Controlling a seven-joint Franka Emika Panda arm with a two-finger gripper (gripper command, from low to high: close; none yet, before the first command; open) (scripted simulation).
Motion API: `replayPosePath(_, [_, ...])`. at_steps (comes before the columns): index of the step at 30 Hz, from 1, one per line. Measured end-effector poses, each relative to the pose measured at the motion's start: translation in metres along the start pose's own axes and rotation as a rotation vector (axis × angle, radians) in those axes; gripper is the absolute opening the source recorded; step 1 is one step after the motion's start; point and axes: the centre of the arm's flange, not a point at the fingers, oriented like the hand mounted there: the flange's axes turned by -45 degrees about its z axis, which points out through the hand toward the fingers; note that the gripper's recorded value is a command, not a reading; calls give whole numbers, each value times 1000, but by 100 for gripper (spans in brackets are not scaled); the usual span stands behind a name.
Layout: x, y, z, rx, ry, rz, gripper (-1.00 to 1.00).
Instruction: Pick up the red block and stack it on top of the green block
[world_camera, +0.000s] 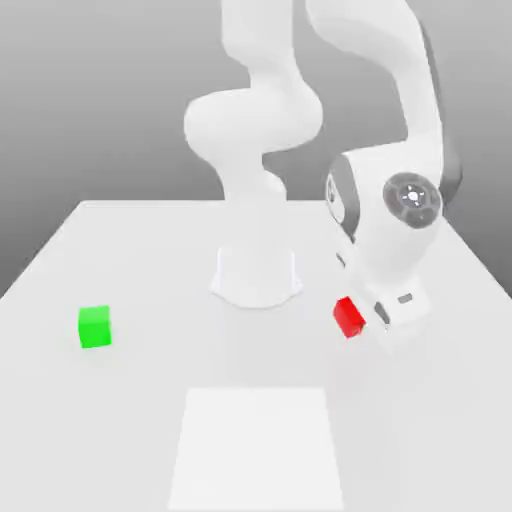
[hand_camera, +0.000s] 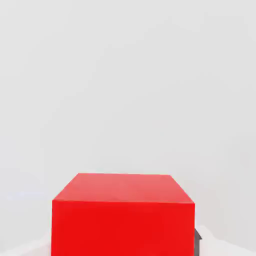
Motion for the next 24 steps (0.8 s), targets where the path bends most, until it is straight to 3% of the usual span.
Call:
replayPosePath(13, [83,-21,58,507,-19,141,-100])
replayPosePath(19, [114,-25,80,660,-68,303,-100])
replayPosePath(24, [138,-26,98,735,-112,469,-100])
